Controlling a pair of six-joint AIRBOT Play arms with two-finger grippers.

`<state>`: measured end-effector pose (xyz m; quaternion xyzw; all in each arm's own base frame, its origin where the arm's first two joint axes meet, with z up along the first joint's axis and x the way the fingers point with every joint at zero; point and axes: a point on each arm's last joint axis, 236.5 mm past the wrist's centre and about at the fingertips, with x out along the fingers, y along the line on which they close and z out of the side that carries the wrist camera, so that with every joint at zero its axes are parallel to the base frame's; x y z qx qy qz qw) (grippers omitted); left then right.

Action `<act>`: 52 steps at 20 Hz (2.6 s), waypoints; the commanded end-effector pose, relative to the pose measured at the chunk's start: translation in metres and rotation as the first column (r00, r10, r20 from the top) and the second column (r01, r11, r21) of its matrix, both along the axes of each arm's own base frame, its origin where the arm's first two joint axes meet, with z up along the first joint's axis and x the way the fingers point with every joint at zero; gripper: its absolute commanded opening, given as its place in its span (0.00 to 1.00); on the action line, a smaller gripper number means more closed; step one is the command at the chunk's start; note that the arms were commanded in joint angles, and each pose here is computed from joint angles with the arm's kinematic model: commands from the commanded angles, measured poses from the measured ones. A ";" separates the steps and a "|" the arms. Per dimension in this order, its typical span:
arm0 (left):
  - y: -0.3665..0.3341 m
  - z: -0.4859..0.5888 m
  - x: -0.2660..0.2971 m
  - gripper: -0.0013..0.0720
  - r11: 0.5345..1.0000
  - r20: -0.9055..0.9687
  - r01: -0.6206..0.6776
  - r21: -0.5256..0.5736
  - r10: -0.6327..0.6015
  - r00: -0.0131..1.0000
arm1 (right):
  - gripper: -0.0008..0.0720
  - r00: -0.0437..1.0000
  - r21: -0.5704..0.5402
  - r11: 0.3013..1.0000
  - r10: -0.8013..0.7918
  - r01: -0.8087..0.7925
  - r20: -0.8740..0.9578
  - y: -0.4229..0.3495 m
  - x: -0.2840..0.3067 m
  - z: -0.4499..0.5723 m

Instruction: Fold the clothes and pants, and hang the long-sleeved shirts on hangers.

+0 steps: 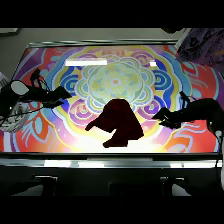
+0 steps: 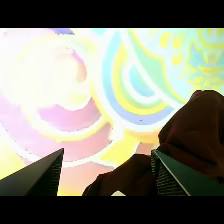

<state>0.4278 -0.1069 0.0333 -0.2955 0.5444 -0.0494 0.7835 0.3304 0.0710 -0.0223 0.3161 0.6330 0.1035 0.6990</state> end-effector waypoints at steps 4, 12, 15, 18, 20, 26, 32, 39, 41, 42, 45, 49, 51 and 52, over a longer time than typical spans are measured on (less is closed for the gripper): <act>0.013 -0.001 -0.002 0.86 1.000 -0.014 -0.010 0.009 0.011 1.000 | 0.75 0.975 0.081 0.977 0.204 -0.197 -0.092 0.070 -0.016 -0.060; 0.027 -0.011 -0.017 0.86 0.998 -0.068 0.040 0.043 -0.037 0.997 | 0.05 0.956 0.100 0.963 0.263 -0.251 -0.133 0.081 -0.029 -0.073; 0.038 -0.037 -0.033 0.83 0.995 -0.094 0.096 0.017 -0.094 0.991 | 0.05 0.960 0.093 0.961 0.267 -0.259 -0.086 0.082 -0.027 -0.054; 0.009 -0.077 -0.060 0.83 0.989 -0.128 0.115 -0.098 -0.127 0.984 | 0.05 0.959 0.094 0.958 0.276 -0.270 -0.061 0.083 -0.028 -0.040; -0.015 -0.097 -0.080 0.83 0.977 -0.139 0.133 -0.165 -0.157 0.978 | 0.05 0.956 0.101 0.955 0.286 -0.279 -0.069 0.084 -0.032 -0.038; -0.077 -0.120 -0.107 0.83 0.940 -0.146 0.238 -0.247 -0.279 0.949 | 0.05 0.950 0.118 0.950 0.300 -0.288 -0.091 0.085 -0.039 -0.036; -0.105 -0.140 -0.098 0.83 0.944 -0.161 0.177 -0.279 -0.228 0.960 | 0.05 0.940 0.139 0.942 0.322 -0.305 -0.115 0.087 -0.047 -0.033; -0.106 -0.124 -0.068 0.04 0.946 -0.087 0.154 -0.285 -0.186 0.979 | 0.05 0.940 0.116 0.936 0.338 -0.331 -0.041 0.087 -0.042 -0.012; -0.102 -0.083 -0.039 0.04 0.945 0.035 0.205 -0.255 -0.203 0.978 | 0.05 0.940 0.041 0.943 0.326 -0.331 0.100 0.082 -0.012 0.022; -0.096 -0.053 -0.021 0.04 0.948 0.114 0.233 -0.219 -0.212 0.971 | 0.05 0.928 -0.019 0.945 0.323 -0.325 0.188 0.077 0.010 0.049; -0.050 0.071 0.035 0.03 0.977 0.369 0.213 -0.030 -0.187 0.910 | 0.05 0.856 -0.209 0.952 0.294 -0.223 0.425 0.052 0.072 0.158; 0.017 0.276 0.036 0.04 0.972 0.682 0.029 0.232 -0.184 0.708 | 0.05 0.615 -0.359 0.933 0.290 -0.013 0.733 0.024 0.083 0.345; 0.036 0.350 0.001 0.04 0.956 0.769 -0.066 0.287 -0.189 0.610 | 0.05 0.491 -0.392 0.918 0.312 0.066 0.814 0.015 0.049 0.418; 0.044 0.377 -0.019 0.04 0.949 0.799 -0.110 0.294 -0.181 0.573 | 0.05 0.444 -0.396 0.912 0.314 0.105 0.840 0.011 0.027 0.443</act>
